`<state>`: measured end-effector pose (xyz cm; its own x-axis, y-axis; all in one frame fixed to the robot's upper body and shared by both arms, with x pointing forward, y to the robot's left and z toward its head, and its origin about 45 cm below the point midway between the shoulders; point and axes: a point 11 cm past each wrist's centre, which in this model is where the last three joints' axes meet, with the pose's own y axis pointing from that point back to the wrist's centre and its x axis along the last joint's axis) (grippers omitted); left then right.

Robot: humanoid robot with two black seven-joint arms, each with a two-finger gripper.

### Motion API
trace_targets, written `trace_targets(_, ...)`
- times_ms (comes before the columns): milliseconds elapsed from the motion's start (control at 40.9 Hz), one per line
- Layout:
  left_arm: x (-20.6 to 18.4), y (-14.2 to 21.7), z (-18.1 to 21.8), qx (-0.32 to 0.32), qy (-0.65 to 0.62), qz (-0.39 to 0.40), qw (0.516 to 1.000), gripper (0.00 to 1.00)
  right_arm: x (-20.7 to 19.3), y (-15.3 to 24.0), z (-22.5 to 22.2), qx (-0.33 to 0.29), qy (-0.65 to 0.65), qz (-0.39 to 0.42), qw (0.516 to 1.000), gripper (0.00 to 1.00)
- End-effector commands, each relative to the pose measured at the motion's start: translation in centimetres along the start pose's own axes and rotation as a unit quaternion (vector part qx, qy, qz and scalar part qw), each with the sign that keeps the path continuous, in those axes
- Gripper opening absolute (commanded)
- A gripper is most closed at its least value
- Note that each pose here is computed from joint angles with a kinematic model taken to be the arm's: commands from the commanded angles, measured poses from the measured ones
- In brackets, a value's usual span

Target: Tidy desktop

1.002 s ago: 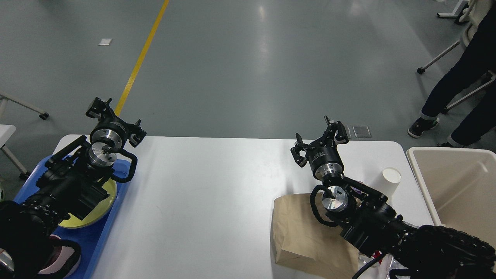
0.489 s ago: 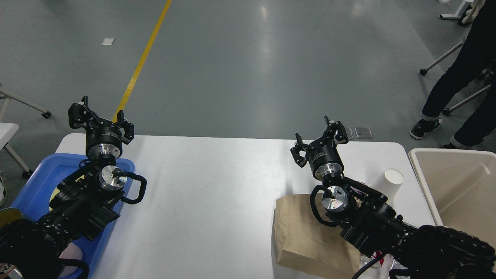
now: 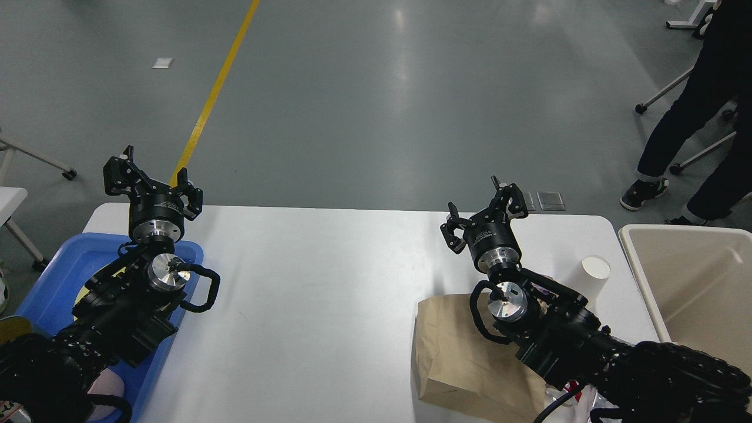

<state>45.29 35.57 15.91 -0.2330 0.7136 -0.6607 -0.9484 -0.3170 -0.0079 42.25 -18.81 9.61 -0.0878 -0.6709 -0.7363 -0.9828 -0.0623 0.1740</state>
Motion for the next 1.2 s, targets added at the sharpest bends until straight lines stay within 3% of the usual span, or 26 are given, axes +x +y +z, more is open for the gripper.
trace_targets(0, -1.0, 0.0, 0.0, 0.020, -0.012, -0.062, 0.998, 1.00, 0.0, 0.0, 0.0, 0.000, 0.000, 0.000, 1.000, 1.00)
trace_targets(196, -0.2, 1.7, -1.3, 0.117, 0.043, -0.156, 0.980, 1.00, 0.0, 0.0, 0.0, 0.000, 0.000, 0.000, 1.000, 1.00)
trace_targets(464, 1.8, 1.3, 1.2, 0.108, 0.030, -0.166, 0.980, 1.00, -0.1, 0.0, 0.0, 0.001, 0.000, -0.001, 1.000, 1.00)
trace_targets(1173, 1.5, 1.6, 0.5, 0.105, 0.040, -0.167, 0.980, 1.00, 0.0, 0.0, 0.0, 0.000, 0.000, 0.000, 1.000, 1.00)
